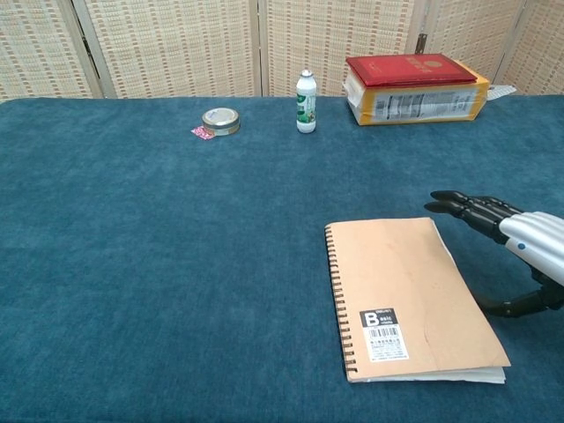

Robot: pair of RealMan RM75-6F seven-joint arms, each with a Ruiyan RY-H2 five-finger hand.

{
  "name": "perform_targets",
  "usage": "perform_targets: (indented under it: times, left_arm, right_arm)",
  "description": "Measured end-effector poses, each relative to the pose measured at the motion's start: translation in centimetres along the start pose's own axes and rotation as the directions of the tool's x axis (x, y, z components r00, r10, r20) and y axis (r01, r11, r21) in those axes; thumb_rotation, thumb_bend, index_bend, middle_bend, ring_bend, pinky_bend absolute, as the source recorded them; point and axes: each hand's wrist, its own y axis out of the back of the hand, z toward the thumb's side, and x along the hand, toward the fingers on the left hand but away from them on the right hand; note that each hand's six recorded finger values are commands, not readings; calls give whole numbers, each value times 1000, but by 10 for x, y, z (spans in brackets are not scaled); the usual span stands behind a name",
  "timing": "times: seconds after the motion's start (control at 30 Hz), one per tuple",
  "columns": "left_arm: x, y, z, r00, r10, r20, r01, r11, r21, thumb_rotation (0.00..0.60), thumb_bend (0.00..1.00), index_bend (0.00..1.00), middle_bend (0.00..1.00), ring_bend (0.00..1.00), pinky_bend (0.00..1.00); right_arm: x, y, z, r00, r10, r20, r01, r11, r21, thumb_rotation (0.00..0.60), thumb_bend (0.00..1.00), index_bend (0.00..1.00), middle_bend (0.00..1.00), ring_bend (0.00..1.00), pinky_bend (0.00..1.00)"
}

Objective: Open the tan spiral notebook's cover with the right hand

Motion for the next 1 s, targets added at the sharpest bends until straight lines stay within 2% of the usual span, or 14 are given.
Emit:
perform_targets:
  times: [0.2,0.5,0.83,1.0]
  left_arm:
    - [0,4,-3,1000,23,-22,-23,1000,-9,600,244,213,98,43,175]
    - [-2,24,-24,986,113,-122,-120,992,-48,600,244,213,98,43,175]
    - [-3,31,-35,981,124,-150,-136,988,-76,600,244,213,98,43,175]
    - [-2,31,-36,981,116,-153,-129,988,-82,600,244,213,98,43,175]
  right_arm:
    - [-8,1,4,1000,-12,-18,11,1000,-14,600,331,0,0,0,0]
    - [-32,8,25,993,-68,-94,62,996,-70,600,329,0,0,0,0]
    - [-60,26,57,971,-137,-195,125,989,-75,600,330,0,0,0,0]
    - [-76,32,74,963,-135,-233,119,989,-83,600,328,0,0,0,0]
